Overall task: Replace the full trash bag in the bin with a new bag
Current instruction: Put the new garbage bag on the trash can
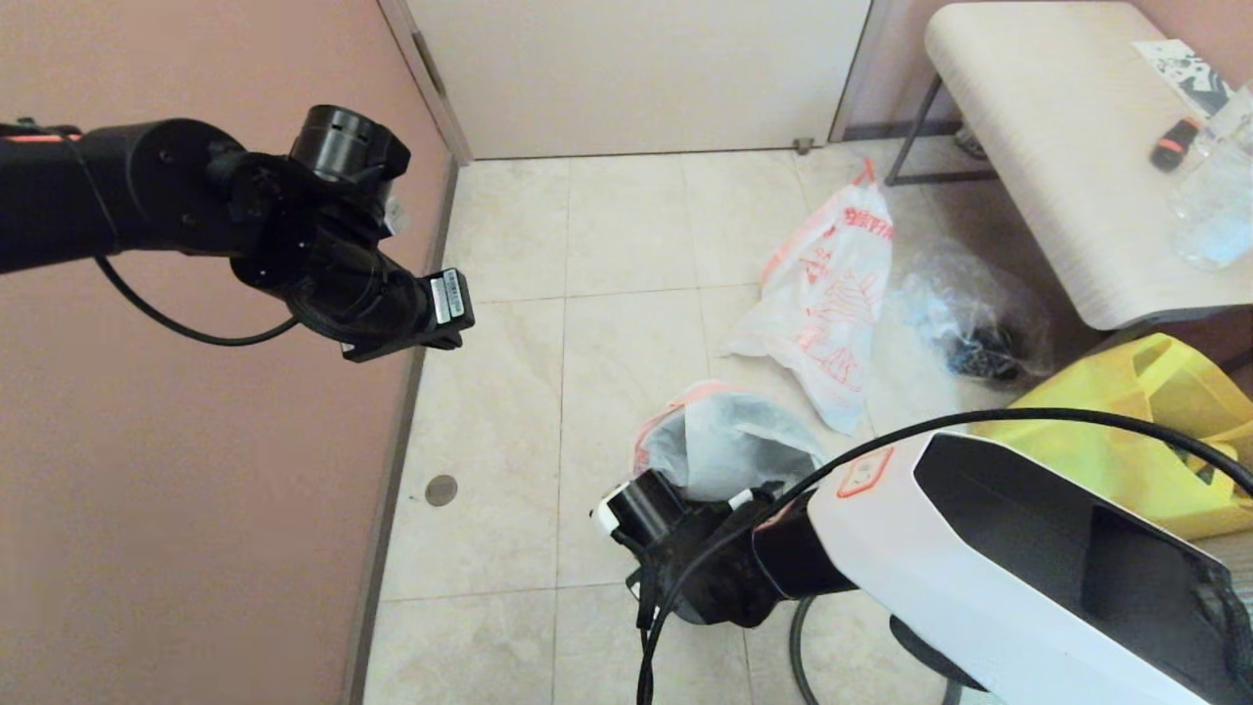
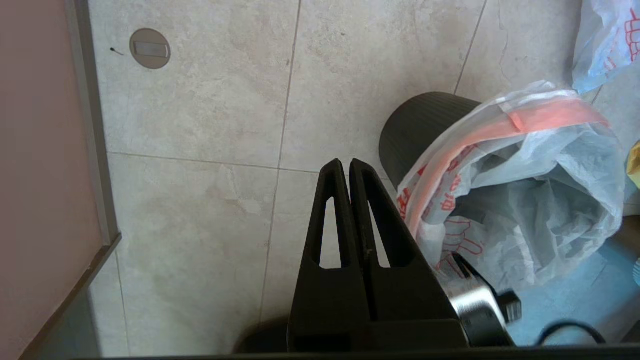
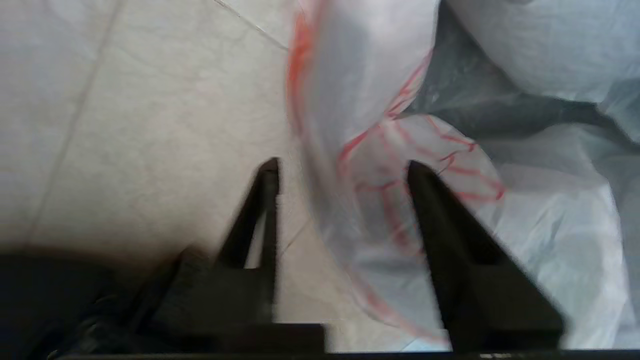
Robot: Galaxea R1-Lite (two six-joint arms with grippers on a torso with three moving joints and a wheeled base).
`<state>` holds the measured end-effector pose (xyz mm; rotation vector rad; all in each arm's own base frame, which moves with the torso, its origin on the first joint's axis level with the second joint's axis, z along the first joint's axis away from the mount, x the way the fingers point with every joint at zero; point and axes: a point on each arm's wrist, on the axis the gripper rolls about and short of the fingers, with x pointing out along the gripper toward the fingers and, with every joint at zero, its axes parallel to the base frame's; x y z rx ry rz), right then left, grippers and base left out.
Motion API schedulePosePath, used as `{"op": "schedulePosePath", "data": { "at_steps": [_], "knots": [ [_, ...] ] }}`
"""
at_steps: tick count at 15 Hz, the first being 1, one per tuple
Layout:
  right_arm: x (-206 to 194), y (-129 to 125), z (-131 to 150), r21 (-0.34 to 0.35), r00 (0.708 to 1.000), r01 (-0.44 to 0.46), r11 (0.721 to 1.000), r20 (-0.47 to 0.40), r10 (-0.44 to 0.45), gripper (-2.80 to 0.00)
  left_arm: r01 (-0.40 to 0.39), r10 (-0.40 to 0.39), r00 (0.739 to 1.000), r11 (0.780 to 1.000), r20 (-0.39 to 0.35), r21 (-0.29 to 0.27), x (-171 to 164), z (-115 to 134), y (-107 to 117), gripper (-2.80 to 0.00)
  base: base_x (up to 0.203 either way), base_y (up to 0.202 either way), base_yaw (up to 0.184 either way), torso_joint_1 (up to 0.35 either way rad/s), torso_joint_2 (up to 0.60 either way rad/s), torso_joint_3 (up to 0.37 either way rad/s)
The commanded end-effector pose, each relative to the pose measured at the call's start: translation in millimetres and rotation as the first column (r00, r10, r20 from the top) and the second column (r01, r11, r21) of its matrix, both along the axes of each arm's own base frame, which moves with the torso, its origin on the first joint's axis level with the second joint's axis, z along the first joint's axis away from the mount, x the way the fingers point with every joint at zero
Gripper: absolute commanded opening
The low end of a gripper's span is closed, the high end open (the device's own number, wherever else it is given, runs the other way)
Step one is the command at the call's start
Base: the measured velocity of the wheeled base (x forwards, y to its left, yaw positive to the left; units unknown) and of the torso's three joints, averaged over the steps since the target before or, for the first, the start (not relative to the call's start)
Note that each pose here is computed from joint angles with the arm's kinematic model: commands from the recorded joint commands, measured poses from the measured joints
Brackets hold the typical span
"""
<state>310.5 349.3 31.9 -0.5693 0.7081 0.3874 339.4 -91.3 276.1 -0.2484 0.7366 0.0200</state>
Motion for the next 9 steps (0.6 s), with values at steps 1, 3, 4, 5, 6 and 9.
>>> {"op": "schedulePosePath", "data": {
  "at_steps": [1,3,4,5,6,9],
  "knots": [
    [-14.8,-0.5,24.9,0.04,1.0,-0.012,0.999,0.013,0.011,0.0,-0.001,0.001,1.0,1.0,-0.004,0.0,-0.6,-0.2,0.1,-2.8,0.0,0.0,0.0,0.0,0.0,0.0],
    [-27.2,-11.9,47.6,0.092,1.0,-0.01,0.996,0.0,0.01,0.0,0.0,0.0,1.0,1.0,-0.007,0.002,0.6,-1.4,-0.2,-2.8,0.0,0.0,0.0,0.0,0.0,0.0],
    [-33.3,-20.9,59.6,0.128,1.0,-0.003,0.992,-0.013,0.005,0.0,0.001,-0.001,1.0,1.0,-0.013,0.003,2.4,-3.9,-0.8,-2.8,0.0,0.0,0.0,0.0,0.0,0.0],
    [-38.4,-33.5,73.4,0.174,1.0,0.009,0.985,-0.031,-0.004,0.0,0.004,-0.003,1.0,1.0,-0.027,0.008,6.2,-9.1,-2.6,-2.8,0.0,0.0,0.0,0.0,0.0,0.0],
    [-41.5,-47.3,85.0,0.222,0.998,0.027,0.975,-0.054,-0.016,0.0,0.009,-0.008,0.999,1.0,-0.038,0.01,8.7,-13.2,-4.9,-2.8,0.0,0.0,0.0,0.0,0.0,0.0],
    [-26.7,-102.6,106.7,0.37,0.988,0.117,0.922,-0.135,-0.071,-2.8,0.105,-0.106,0.986,0.994,-0.129,-0.017,21.3,-44.0,-32.8,-2.8,0.0,0.0,0.0,0.0,0.0,0.0]
  ]
}}
